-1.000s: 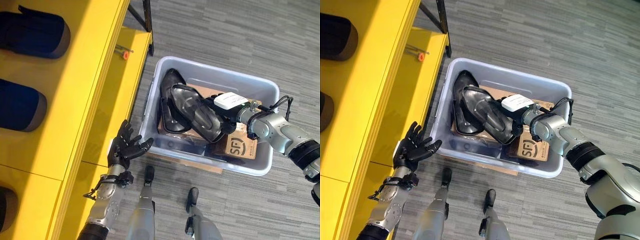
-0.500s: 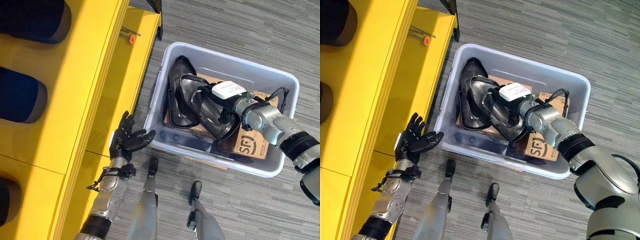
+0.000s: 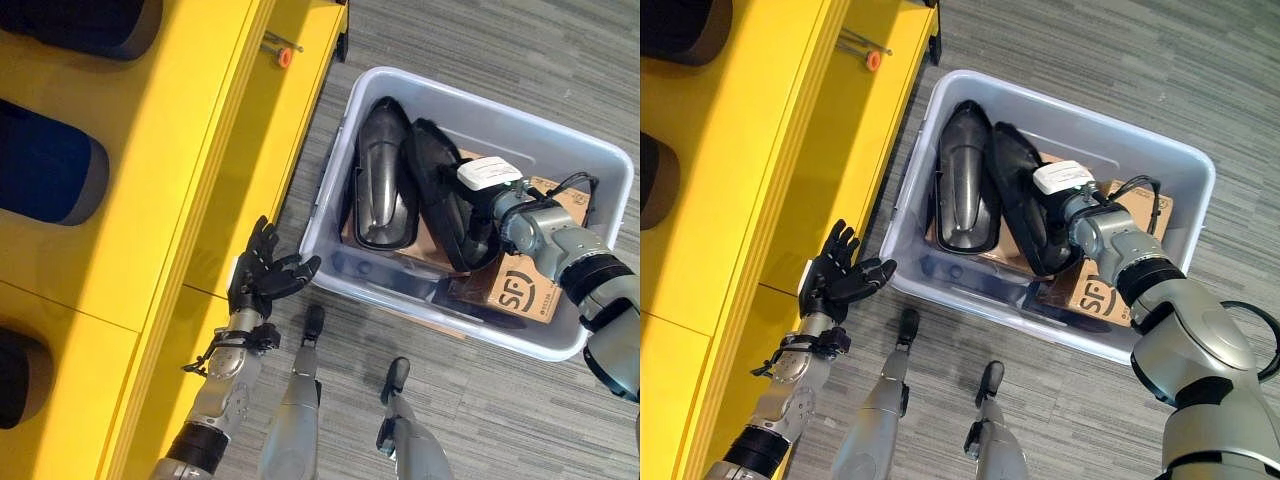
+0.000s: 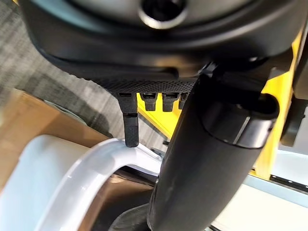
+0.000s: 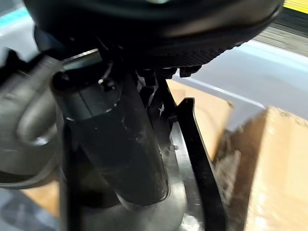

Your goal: Move parts from the plastic box to the shelf.

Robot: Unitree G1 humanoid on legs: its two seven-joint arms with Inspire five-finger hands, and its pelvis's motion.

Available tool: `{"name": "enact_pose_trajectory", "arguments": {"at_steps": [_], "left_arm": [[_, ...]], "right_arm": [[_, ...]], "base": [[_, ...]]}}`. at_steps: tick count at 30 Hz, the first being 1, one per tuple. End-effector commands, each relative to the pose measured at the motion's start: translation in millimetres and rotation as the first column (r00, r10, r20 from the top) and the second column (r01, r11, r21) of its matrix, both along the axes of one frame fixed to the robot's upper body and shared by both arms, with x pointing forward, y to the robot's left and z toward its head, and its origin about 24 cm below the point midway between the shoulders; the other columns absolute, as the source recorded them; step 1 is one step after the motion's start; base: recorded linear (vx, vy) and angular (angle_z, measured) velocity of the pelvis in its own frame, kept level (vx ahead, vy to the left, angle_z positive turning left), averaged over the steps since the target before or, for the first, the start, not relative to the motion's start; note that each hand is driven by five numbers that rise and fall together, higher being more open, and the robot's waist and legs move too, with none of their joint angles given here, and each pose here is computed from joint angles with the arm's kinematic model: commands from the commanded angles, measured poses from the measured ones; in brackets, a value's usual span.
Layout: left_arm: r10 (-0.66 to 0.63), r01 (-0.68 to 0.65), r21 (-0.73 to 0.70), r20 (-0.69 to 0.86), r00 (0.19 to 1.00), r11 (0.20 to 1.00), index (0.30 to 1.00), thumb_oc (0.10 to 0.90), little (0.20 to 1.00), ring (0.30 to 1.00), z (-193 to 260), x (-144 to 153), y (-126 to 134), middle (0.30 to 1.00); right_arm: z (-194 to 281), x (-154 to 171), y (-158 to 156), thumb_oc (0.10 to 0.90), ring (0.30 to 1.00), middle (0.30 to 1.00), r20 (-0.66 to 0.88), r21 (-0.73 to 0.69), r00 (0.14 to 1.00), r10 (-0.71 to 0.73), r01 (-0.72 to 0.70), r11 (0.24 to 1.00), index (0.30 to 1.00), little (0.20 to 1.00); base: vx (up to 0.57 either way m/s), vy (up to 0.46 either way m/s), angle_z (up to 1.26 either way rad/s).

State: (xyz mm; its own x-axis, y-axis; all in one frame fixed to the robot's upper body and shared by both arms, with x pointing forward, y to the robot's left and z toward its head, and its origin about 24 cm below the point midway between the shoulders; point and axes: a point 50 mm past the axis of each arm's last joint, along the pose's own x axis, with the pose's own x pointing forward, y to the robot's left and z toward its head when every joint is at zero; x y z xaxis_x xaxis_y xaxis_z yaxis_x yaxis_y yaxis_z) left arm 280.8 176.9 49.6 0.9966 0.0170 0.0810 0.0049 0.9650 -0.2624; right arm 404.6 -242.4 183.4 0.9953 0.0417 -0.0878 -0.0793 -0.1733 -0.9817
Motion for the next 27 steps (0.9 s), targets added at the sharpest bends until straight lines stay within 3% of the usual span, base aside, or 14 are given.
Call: {"name": "enact_pose_trajectory", "arguments": {"at_steps": [1,18,23,27], "left_arm": [[-0.042,0.042,0.004,0.138,0.99,0.999,1.0,0.9,1.0,1.0,28,3,-7,1.0],[-0.099,0.097,0.018,0.148,0.984,0.995,1.0,0.9,1.0,1.0,31,6,-17,1.0],[-0.095,0.092,0.025,0.144,0.985,0.995,1.0,0.9,1.0,1.0,31,7,-15,1.0],[-0.082,0.08,0.024,0.147,0.986,0.997,1.0,0.9,1.0,1.0,33,8,-13,1.0]], "right_arm": [[65,5,-11,0.9,1.0,1.0,0.182,-0.093,0.983,-0.034,0.051,0.994,1.0,1.0],[71,-10,-67,0.9,1.0,1.0,0.231,0.006,0.938,-0.257,0.263,0.965,1.0,1.0],[74,-9,-62,0.9,1.0,1.0,0.234,0.017,0.945,-0.228,0.231,0.973,1.0,1.0],[94,-6,-37,0.9,1.0,1.0,0.303,0.025,0.947,-0.107,0.104,0.994,1.0,1.0]], "base": [[0.0,0.0,0.0],[0.0,0.0,0.0],[0.0,0.0,0.0],[0.0,0.001,-0.01]]}}
